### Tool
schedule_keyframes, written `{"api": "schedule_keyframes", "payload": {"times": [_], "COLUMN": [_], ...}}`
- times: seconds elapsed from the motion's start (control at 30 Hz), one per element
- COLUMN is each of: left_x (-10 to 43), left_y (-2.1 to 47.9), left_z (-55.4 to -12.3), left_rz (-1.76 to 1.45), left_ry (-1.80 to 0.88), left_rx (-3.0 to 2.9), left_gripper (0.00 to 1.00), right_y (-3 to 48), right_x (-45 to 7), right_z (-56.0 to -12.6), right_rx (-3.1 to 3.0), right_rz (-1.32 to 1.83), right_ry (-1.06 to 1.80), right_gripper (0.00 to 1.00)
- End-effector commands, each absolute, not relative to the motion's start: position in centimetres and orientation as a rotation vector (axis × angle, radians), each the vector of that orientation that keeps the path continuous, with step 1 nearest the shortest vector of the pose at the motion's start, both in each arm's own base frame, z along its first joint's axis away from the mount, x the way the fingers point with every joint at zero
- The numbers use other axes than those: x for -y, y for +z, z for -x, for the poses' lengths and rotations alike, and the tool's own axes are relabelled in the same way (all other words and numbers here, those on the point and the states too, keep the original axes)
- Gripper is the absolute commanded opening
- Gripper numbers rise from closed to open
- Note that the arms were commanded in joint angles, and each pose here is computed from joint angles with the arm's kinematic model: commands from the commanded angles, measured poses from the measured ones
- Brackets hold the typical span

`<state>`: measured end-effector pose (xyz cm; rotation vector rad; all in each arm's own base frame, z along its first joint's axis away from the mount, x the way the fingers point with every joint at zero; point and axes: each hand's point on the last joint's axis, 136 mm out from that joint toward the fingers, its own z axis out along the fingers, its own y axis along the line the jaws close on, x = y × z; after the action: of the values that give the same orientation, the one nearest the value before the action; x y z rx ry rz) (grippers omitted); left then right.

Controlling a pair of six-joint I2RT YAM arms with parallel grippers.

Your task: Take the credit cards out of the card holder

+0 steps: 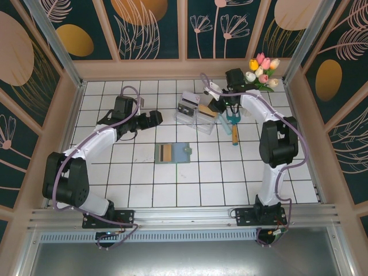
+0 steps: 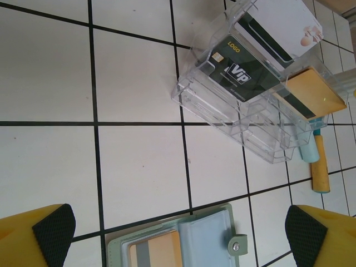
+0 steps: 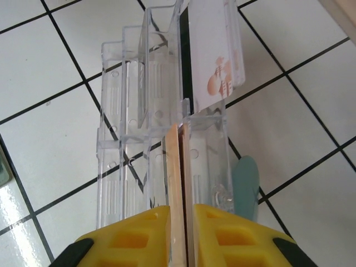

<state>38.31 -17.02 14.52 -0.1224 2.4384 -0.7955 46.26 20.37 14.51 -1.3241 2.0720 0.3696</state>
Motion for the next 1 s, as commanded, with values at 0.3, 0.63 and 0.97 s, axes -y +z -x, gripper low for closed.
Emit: {"api": "schedule_keyframes", "payload": {"times": [0.3,0.63,0.97], "left_x": [16.7,15.4,14.3], "left_y": [15.3,15.0,12.7], "left_z": [-38.2,-35.3,-30.5], "left_rz": [0.14,0.234,0.341], "left_ry": [-0.802,-0.809,-0.881], "left_rx": [-2.417,-2.386,-2.358], "left_gripper": [0.99,0.99,0.98], "right_y": [20.2,25.2,23.0], "right_x": [-22.8,-29.1,-31.9], "right_z": [-45.0,-40.1,-35.2], "right_rx": [-1.973,-1.907,-2.164], "right_rz": [1.238,0.948,0.414], "right_ry": [0.433,0.503,0.708], "right_gripper": [0.21,0.23,0.32]}}
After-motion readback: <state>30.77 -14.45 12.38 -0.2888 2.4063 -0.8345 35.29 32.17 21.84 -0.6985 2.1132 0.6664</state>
